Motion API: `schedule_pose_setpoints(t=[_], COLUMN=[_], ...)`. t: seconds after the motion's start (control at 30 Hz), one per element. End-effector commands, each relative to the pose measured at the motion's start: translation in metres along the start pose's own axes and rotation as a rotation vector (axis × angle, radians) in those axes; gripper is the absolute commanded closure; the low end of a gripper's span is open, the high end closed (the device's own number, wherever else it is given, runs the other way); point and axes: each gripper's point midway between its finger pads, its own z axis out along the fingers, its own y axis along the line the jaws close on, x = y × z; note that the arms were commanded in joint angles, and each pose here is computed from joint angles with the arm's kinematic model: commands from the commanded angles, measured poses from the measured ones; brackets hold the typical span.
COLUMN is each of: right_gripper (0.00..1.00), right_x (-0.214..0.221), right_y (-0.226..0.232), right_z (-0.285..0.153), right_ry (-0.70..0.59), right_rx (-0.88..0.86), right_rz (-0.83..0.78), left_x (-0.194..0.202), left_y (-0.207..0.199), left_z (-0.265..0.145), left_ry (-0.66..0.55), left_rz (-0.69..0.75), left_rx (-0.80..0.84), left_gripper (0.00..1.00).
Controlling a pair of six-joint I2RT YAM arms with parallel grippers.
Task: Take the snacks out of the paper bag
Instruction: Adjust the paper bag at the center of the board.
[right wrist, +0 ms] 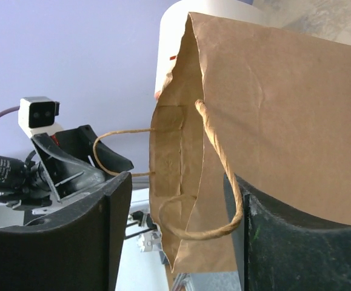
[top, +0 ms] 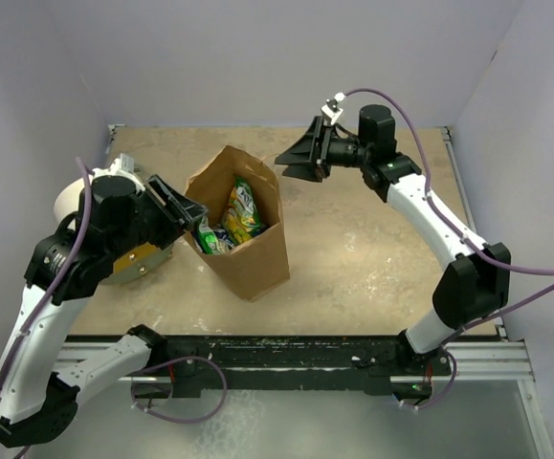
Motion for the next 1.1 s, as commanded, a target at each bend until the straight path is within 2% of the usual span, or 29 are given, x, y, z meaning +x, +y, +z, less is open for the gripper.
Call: schedule_pose_setpoints(t=[0.0,0.07,0.23,0.4,0.43,0.53,0.7,0.87,0.97,1.07], right_gripper=[0.37,0.40,0.62,0.97,1.00,1.00,1.00,1.00,1.00,1.00], right_x=[-0.004,-0.005,-0.005,-0.008,-0.007,-0.010,-0.018,-0.034,-0.042,-0.046], right_y=[0.022,0.017,0.022,0.041,0.045,0.050,0.057,0.072,0.078,0.070], right_z=[0.007,0.008,0.008,0.000,-0.002,-0.005,-0.002,0.005,0.016,0.031], right_ry=[0.005,0.002,0.021,0.004,0.004,-0.008,-0.015,-0.030,-0.039,-0.052], right_rx=[-0.073,-0.057,-0.068,-0.071,-0.072,-0.059,-0.074,-0.102,-0.119,-0.118], right_rz=[-0.039,-0.023,-0.014,-0.064,-0.076,-0.116,-0.188,-0.218,-0.211,-0.173], left_x=[-0.011,-0.014,-0.020,-0.035,-0.040,-0.060,-0.106,-0.173,-0.216,-0.254], left_y=[0.001,0.004,0.003,0.001,-0.001,-0.011,-0.031,-0.061,-0.069,-0.084], left_z=[0.006,0.007,0.013,0.013,0.013,0.011,0.014,0.031,0.050,0.070], left_ry=[-0.057,-0.068,-0.080,-0.127,-0.145,-0.211,-0.351,-0.448,-0.432,-0.438], left_rz=[0.012,0.026,0.083,0.153,0.168,0.219,0.289,0.343,0.299,0.329], left_rx=[-0.021,-0.040,-0.061,-0.102,-0.104,-0.122,-0.182,-0.152,-0.059,0.053], left_gripper=[0.44,0.49,0.61,0.76,0.80,0.90,1.00,1.00,1.00,1.00])
